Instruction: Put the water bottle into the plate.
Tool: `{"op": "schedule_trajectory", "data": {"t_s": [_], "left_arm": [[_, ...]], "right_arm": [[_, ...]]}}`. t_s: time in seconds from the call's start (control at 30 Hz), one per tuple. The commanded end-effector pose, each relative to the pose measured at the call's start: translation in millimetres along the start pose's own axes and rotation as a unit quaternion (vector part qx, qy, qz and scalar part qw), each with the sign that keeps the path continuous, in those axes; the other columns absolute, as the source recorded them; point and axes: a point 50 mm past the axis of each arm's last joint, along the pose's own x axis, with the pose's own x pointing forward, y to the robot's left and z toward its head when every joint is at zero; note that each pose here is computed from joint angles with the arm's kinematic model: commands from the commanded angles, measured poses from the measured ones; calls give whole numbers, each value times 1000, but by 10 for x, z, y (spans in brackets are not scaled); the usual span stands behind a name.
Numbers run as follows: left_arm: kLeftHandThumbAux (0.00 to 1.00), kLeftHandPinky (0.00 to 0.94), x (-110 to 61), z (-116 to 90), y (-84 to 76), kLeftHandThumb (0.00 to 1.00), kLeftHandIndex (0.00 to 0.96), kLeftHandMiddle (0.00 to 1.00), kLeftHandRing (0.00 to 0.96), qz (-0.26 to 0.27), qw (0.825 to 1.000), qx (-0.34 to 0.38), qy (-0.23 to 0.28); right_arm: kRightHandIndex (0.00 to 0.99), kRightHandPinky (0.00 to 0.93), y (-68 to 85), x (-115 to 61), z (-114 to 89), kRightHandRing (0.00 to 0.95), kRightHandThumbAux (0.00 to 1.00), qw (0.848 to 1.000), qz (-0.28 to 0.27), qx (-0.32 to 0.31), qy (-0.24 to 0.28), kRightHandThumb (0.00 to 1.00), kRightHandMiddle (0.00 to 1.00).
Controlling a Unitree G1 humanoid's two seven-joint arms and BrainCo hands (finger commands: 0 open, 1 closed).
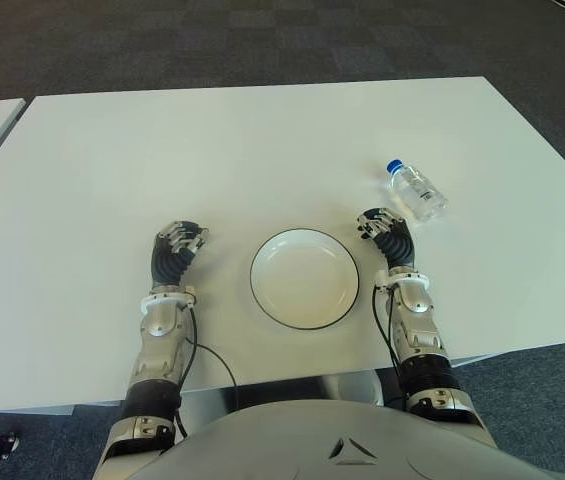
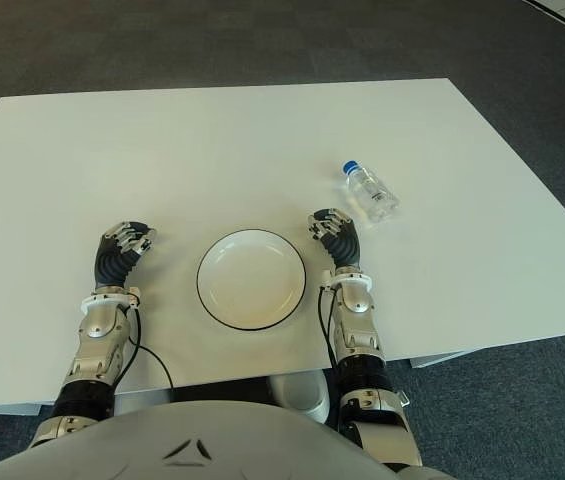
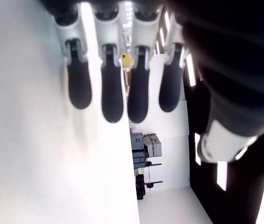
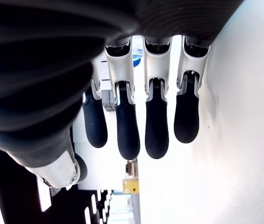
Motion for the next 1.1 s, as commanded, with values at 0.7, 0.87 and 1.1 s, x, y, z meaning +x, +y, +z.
{"op": "schedule_trajectory", "data": {"t_s": [0.7,0.87,1.1], "left_arm": [[676,472,-88,-194,0,836,441,457,481,3,999,-2,52],[676,471,-90,-199,1,837,443,456,482,1,999,-2,53],[675,469,-90,-200,-3,837,447,454,479,1,998,-3,55]], "right_arm": [[430,507,-51,293,395,506,730,996,-19,10,-87,706,503],[428,501,-10,350,650,498,731,988,-49,-21,-143,705,497],[420,440,-10,396,810,456,732,970,-96,-107,-195,697,459]]}}
